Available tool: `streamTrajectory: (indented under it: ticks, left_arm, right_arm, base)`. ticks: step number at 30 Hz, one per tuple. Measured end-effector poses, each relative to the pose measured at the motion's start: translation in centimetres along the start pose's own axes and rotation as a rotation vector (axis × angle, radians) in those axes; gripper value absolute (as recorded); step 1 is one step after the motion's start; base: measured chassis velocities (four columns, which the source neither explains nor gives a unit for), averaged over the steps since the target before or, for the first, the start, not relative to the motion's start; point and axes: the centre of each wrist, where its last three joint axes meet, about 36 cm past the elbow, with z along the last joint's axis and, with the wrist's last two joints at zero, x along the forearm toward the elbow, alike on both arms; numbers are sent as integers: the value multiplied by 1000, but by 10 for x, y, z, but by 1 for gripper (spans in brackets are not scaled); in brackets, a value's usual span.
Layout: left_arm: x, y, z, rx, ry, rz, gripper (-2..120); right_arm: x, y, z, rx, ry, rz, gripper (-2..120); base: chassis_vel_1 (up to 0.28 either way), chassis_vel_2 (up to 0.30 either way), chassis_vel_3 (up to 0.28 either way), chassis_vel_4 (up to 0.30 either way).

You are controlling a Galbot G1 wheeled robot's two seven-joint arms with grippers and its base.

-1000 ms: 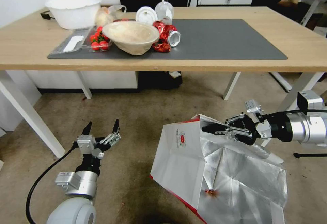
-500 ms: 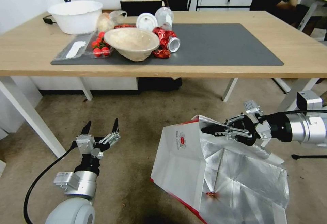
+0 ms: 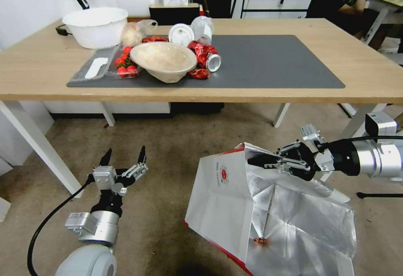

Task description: Pick up the food delivery bag from the floor and place it on the table.

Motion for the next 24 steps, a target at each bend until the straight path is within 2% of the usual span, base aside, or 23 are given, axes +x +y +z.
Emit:
streamTrajectory:
  ticks: [24]
  left_arm:
    - [0,2,-2,-5,2,-1,100]
  right_arm:
    - [1,-2,4,-8,1,8,0]
  base:
    - [0,0,0,0]
